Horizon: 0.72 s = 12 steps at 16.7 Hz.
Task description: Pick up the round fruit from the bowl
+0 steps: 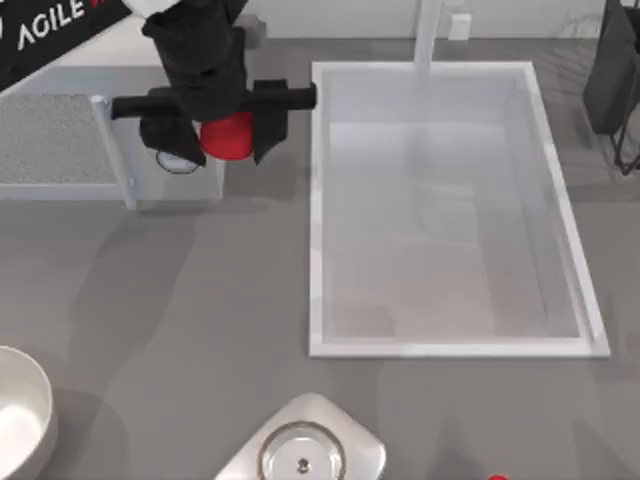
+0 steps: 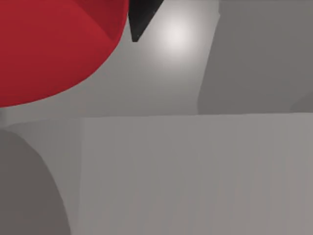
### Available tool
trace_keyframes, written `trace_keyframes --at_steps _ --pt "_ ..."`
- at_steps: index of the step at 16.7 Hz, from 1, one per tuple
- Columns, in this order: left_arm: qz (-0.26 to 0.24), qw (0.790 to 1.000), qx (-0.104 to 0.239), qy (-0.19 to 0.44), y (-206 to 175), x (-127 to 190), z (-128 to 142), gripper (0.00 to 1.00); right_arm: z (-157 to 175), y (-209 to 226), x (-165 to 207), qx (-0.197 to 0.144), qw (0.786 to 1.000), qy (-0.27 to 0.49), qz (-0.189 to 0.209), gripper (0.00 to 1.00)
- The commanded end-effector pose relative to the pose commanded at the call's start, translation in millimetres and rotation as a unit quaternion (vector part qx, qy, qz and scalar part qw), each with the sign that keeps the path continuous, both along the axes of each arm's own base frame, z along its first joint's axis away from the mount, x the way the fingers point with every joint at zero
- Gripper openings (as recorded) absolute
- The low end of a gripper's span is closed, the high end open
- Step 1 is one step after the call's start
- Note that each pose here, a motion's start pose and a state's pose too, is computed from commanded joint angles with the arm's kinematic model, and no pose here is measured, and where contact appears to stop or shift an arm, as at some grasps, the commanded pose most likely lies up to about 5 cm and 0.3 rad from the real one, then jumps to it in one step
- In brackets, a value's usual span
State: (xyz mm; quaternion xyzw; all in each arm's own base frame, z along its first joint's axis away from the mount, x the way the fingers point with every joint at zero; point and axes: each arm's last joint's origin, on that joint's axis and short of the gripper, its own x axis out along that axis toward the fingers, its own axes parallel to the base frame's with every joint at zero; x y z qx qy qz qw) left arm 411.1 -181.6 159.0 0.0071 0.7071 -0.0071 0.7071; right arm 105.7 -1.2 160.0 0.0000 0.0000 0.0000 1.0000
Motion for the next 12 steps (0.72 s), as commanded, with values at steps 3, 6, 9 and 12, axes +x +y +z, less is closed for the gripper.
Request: trace_keyframes --at_steps 3,6,9,12 --pt "0.000 1.000 0.000 0.000 0.0 0.0 0.0 0.75 0.0 0.0 0.0 0.000 1.000 0.000 0.000 1.00" --pt "0.000 1.000 0.000 0.000 0.0 0.0 0.0 0.98 0.0 0.0 0.0 0.000 1.000 0.000 0.000 1.00" --pt "0.000 1.000 0.000 0.000 0.0 0.0 0.0 1.00 0.0 0.0 0.0 0.000 1.000 0.000 0.000 1.00" --pt "0.000 1.000 0.000 0.000 0.0 0.0 0.0 1.00 0.0 0.0 0.0 0.000 1.000 0.000 0.000 1.00"
